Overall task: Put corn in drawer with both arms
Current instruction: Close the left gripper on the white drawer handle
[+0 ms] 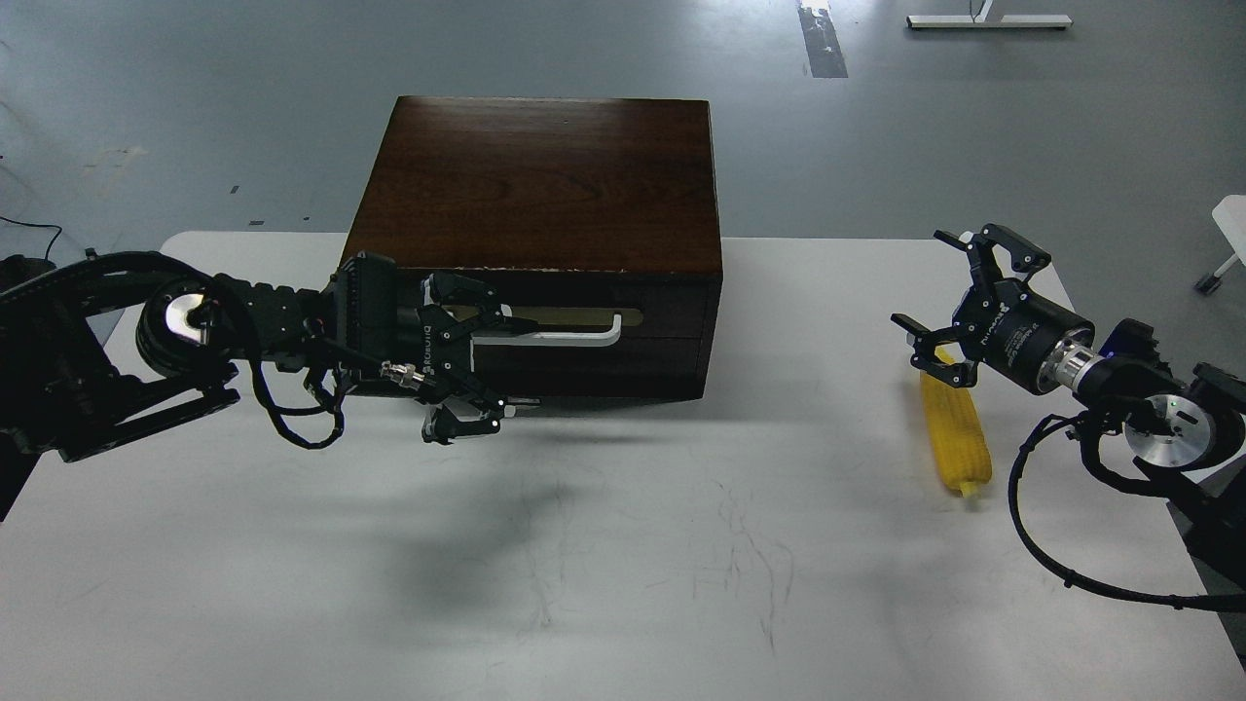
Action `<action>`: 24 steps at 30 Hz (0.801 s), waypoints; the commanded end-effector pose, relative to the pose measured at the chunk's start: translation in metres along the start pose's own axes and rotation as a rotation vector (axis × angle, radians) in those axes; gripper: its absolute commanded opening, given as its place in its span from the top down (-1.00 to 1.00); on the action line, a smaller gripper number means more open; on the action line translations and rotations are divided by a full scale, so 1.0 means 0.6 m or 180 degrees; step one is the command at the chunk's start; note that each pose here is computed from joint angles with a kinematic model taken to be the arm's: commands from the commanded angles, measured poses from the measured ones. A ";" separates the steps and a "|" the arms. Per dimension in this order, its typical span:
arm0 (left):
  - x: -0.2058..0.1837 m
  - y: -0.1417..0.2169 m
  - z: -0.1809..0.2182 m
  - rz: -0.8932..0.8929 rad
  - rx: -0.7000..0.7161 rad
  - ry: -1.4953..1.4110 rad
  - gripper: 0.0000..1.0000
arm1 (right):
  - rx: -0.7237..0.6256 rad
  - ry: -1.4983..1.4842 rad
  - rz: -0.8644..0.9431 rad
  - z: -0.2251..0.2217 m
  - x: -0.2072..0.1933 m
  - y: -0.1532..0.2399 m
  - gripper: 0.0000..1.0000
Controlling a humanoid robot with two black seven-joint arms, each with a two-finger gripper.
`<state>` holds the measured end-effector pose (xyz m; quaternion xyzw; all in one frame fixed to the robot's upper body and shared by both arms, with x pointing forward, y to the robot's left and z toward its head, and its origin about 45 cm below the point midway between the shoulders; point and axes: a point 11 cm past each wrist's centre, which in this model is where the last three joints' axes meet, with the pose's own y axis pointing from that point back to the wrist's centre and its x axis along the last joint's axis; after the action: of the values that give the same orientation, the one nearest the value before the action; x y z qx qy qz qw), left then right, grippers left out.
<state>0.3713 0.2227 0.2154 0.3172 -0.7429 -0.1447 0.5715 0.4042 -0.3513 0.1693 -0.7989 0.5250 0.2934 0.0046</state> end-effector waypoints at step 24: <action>0.006 -0.002 0.022 0.0044 -0.0124 0.0012 -0.56 | 0.0001 0.0011 0.0024 -0.002 0.004 -0.001 -1.00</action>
<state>0.3611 0.2192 0.2132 0.3055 -0.7407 -0.1538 0.5782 0.4052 -0.3543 0.1687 -0.7968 0.5290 0.2922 0.0030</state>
